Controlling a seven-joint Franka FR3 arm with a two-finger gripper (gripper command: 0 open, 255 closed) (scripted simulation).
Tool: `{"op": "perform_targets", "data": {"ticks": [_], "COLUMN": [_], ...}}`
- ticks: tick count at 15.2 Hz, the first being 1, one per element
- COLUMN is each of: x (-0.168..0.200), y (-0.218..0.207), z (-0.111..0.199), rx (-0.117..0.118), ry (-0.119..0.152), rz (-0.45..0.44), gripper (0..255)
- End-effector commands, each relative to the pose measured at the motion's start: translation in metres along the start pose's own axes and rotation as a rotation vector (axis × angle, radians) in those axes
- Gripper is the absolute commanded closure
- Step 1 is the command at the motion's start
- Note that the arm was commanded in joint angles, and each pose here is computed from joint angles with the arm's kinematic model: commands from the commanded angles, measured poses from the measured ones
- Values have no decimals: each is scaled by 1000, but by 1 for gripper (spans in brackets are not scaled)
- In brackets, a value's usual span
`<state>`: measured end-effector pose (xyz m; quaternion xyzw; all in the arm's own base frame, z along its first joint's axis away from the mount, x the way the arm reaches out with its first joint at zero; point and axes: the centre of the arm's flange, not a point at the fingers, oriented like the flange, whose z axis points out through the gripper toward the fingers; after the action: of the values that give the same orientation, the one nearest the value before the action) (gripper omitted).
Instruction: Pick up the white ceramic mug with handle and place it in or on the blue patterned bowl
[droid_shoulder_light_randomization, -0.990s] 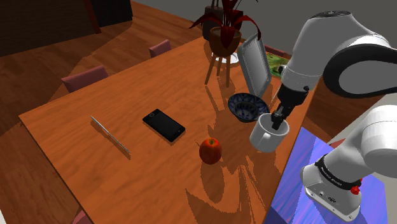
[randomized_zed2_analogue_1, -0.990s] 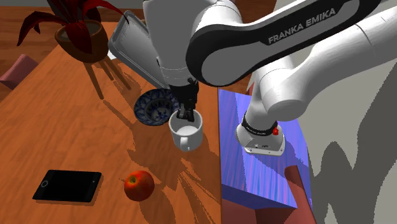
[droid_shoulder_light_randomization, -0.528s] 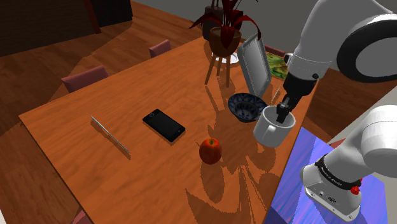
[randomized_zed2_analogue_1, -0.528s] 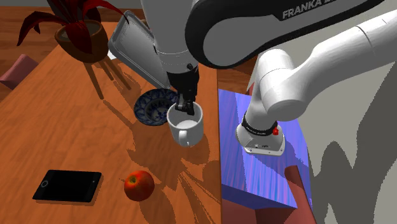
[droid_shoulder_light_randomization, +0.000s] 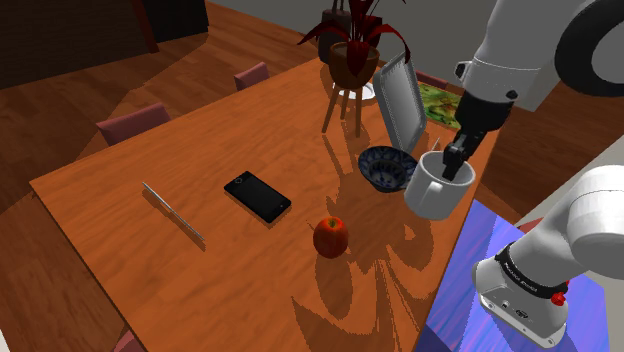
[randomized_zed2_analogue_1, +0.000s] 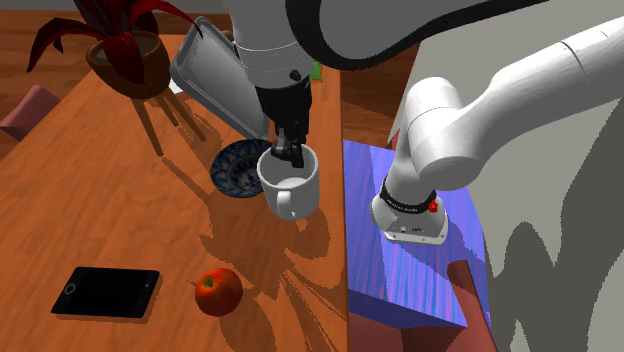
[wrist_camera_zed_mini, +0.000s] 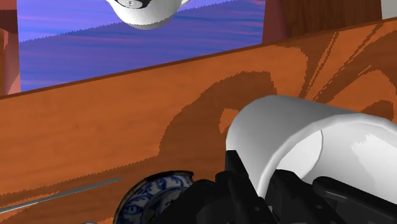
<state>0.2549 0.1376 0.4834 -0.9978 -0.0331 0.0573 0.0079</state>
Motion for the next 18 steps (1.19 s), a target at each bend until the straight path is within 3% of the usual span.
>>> {"op": "perform_targets", "data": {"ticks": [1, 15, 18], "x": [-2, 135, 136], "y": [1, 89, 89], "z": [-10, -54, -38], "rx": [0, 0, 0], "ry": [0, 0, 0], "rz": [0, 0, 0], "gripper": [255, 255, 255]}}
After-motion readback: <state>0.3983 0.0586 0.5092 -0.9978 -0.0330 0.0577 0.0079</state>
